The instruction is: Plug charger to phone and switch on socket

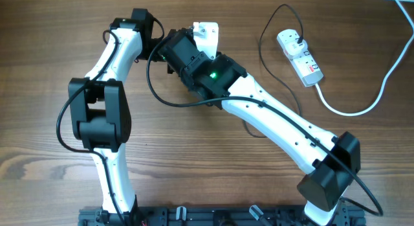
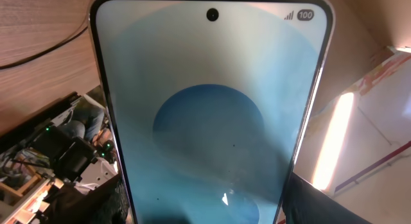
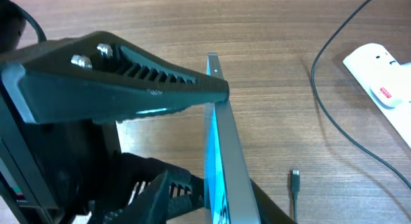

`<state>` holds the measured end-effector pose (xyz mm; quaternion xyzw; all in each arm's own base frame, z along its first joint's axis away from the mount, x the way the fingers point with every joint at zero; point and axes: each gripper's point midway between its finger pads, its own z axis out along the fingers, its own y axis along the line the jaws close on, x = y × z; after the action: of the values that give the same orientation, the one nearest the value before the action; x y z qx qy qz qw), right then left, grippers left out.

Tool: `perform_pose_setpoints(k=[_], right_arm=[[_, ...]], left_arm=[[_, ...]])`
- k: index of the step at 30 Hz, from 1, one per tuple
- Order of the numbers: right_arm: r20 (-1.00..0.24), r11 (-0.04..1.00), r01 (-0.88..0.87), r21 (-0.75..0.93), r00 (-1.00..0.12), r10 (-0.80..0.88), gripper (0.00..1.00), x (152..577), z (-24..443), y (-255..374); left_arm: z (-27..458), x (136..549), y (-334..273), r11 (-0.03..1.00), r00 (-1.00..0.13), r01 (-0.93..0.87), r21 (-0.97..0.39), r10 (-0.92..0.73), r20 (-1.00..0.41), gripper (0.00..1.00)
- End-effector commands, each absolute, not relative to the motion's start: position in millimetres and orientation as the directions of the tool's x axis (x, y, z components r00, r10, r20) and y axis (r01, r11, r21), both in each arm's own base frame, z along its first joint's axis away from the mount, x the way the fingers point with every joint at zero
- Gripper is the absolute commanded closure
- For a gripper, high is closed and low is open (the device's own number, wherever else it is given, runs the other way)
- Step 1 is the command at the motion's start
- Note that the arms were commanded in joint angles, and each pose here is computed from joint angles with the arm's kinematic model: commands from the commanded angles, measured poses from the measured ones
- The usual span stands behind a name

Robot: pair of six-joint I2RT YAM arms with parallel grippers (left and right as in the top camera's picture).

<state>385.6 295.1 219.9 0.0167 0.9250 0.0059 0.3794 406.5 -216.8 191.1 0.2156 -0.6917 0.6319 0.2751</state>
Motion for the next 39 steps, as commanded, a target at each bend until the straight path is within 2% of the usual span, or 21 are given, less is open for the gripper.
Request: perform_pose_setpoints(k=[1, 4, 12, 19, 24, 30, 35, 37, 39], right_arm=[[-0.715, 0.999, 0.046, 0.004, -0.698, 0.035, 0.66, 391, 218, 293], [-0.715, 0.999, 0.046, 0.004, -0.698, 0.035, 0.70, 391, 218, 293], [-0.716, 0.999, 0.046, 0.005, -0.698, 0.036, 0.96, 391, 218, 293], [-0.717, 0.999, 0.046, 0.008, -0.696, 0.038, 0.96, 391, 219, 293], [-0.744, 0.997, 0.058, 0.042, -0.664, 0.070, 0.96, 394, 235, 292], [-0.788, 0.954, 0.242, 0.178, -0.546, 0.286, 0.96, 397, 264, 271], [-0.735, 0.853, 0.359, 0.377, -0.444, 0.512, 0.96, 394, 281, 264], [-0.646, 0.739, 0.434, 0.516, -0.369, 0.668, 0.96, 392, 285, 262], [-0.515, 0.579, 0.512, 0.634, -0.279, 0.810, 0.96, 389, 283, 262]], left_arm=[[217, 404, -213, 0.058, -0.774, -0.625, -0.778, 0.081, 0.628, 0.31], [217, 404, -213, 0.058, -0.779, -0.619, -0.783, 0.082, 0.622, 0.30], [217, 404, -213, 0.057, -0.782, -0.616, -0.786, 0.082, 0.618, 0.30], [217, 405, -213, 0.057, -0.782, -0.615, -0.787, 0.082, 0.617, 0.30], [217, 409, -213, 0.052, -0.815, -0.572, -0.819, 0.083, 0.574, 0.18], [217, 412, -208, 0.045, -0.817, -0.571, -0.820, 0.072, 0.573, 0.03], [217, 412, -208, 0.049, -0.788, -0.610, -0.791, 0.070, 0.612, 0.00], [217, 412, -208, 0.050, -0.772, -0.630, -0.775, 0.069, 0.632, 0.02], [217, 412, -208, 0.053, -0.741, -0.666, -0.744, 0.067, 0.668, 0.09]])
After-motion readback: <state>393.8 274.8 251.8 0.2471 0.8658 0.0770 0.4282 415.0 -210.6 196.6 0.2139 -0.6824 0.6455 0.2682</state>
